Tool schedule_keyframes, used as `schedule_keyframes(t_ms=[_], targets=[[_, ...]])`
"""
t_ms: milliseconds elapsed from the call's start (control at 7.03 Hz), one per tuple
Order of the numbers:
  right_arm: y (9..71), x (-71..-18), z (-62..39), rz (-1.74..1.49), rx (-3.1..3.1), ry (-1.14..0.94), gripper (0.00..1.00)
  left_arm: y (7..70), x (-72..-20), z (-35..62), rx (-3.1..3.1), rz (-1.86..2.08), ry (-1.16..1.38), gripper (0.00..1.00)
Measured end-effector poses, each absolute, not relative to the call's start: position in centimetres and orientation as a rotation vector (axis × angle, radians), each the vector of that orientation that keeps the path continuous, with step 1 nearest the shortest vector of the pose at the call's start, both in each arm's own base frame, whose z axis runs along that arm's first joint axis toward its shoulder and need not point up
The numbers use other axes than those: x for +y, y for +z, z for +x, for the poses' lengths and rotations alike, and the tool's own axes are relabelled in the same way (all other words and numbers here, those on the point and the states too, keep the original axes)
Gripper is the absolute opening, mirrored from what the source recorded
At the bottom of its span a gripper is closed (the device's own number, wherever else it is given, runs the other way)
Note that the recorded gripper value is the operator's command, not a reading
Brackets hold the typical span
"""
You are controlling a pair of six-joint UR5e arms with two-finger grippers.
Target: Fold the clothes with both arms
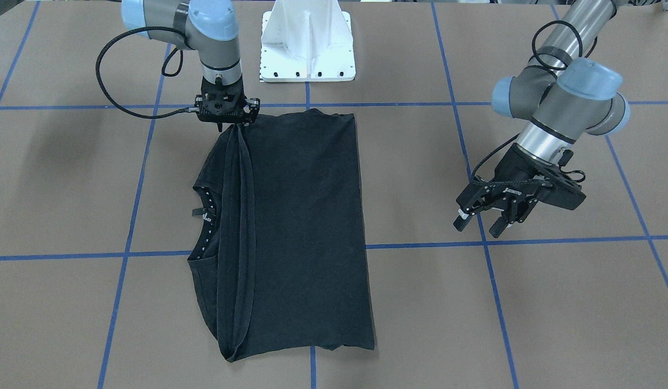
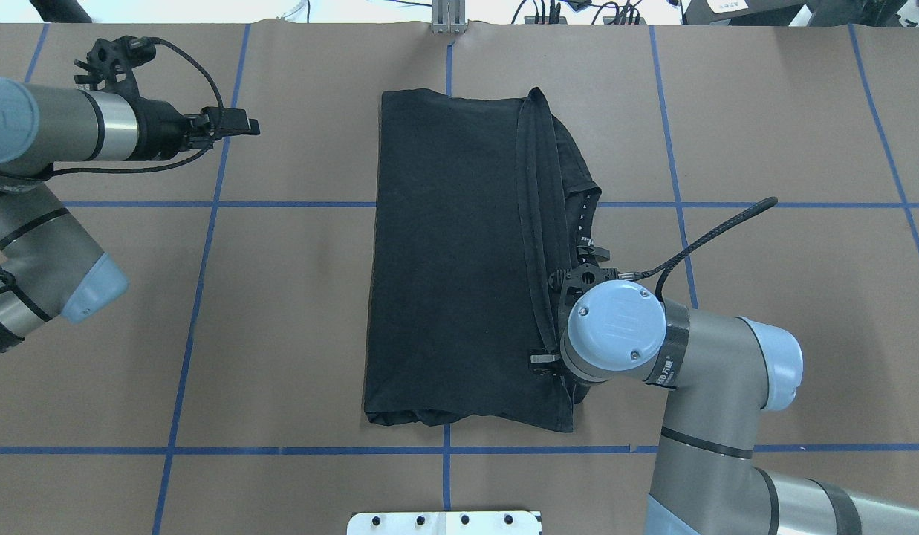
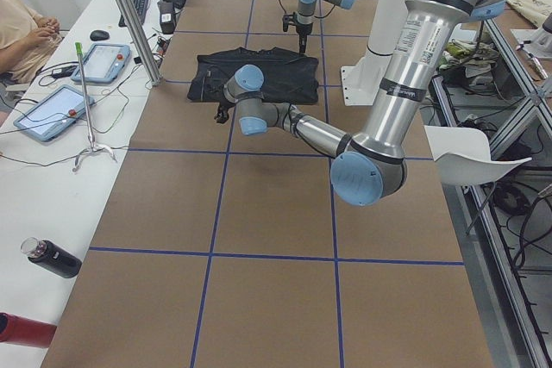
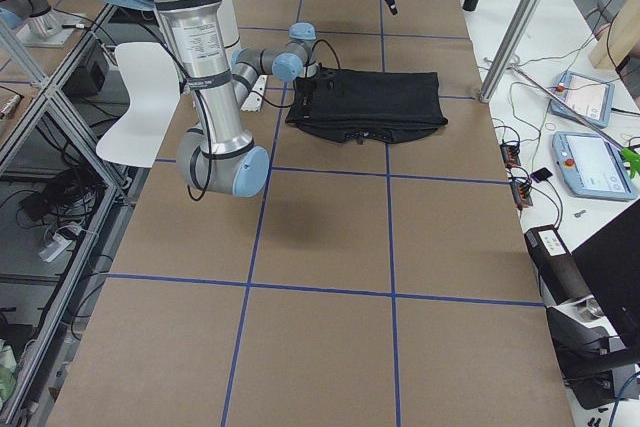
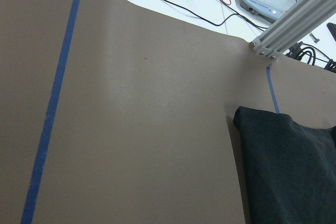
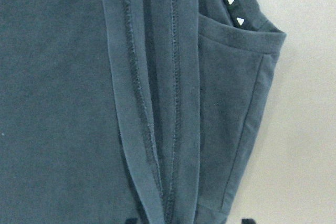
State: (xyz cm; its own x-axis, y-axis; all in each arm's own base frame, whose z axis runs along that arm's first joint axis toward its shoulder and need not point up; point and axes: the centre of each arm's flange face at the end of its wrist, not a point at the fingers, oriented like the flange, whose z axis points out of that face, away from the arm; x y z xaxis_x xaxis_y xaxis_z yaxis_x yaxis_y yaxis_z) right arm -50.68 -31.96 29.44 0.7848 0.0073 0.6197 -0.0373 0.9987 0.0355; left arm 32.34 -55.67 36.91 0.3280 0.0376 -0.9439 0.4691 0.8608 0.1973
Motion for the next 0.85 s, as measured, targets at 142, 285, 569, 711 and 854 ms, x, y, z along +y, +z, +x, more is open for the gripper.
schedule_keyframes(t_ms=[142, 285, 569, 711, 854], targets=[[29.4, -32.6, -51.2, 0.060, -0.658, -0.001, 1.00, 36.8, -55.6, 32.3, 1.217, 0.486, -0.297, 1.00], [29.5, -33.0, -51.8, 0.072, -0.645, -0.027, 1.00, 36.7, -55.6, 32.3, 1.219, 0.488, -0.297, 1.00], [30.3, -33.0, -53.1, 0.077, -0.606, -0.073, 1.00, 36.4, -55.5, 32.2, 1.224, 0.490, -0.297, 1.00], [30.9, -32.7, -53.5, 0.080, -0.580, -0.102, 1.00, 36.4, -55.5, 32.1, 1.224, 0.490, -0.297, 1.00], [31.4, -32.6, -53.6, 0.082, -0.554, -0.125, 1.00, 36.5, -55.5, 32.1, 1.224, 0.489, -0.297, 1.00]])
